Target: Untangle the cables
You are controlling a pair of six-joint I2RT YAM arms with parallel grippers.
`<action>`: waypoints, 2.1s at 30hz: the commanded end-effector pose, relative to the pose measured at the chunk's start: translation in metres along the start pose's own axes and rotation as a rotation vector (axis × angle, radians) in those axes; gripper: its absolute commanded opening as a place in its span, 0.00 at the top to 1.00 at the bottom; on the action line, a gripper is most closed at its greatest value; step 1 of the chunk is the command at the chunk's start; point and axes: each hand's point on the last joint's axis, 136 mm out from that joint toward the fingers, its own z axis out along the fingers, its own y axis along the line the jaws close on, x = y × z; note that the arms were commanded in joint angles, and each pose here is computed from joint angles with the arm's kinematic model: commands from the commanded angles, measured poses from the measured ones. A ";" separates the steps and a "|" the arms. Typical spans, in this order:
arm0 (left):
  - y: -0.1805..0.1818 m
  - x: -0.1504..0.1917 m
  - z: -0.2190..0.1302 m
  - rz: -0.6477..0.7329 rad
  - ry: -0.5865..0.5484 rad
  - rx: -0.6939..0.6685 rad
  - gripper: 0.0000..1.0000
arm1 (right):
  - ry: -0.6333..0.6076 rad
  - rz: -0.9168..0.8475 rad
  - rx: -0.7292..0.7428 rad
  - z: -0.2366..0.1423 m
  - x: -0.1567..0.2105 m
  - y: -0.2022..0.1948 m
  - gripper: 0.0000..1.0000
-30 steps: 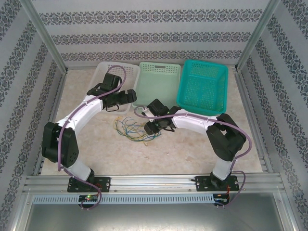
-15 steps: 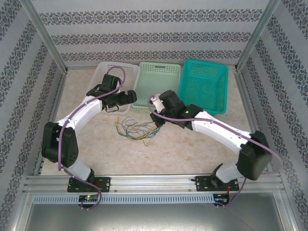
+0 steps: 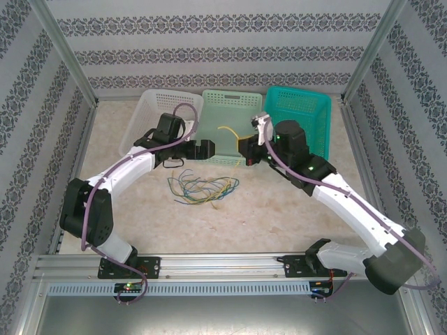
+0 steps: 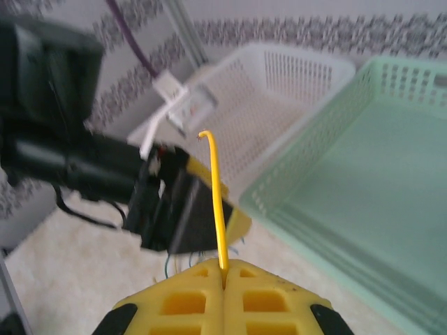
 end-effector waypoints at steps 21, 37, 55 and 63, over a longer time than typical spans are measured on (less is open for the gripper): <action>-0.150 0.018 0.009 0.289 0.010 0.535 0.08 | -0.433 0.326 -0.034 -0.033 -0.085 -0.031 1.00; -0.153 0.020 0.021 0.272 0.028 0.518 0.65 | -0.753 0.362 0.138 -0.143 -0.135 -0.076 1.00; -0.129 0.002 0.016 0.291 -0.048 0.318 0.00 | -0.642 0.181 0.588 -0.151 -0.160 -0.167 1.00; -0.104 -0.002 -0.004 0.307 -0.114 0.154 0.00 | -0.412 0.351 0.659 -0.102 -0.117 -0.260 1.00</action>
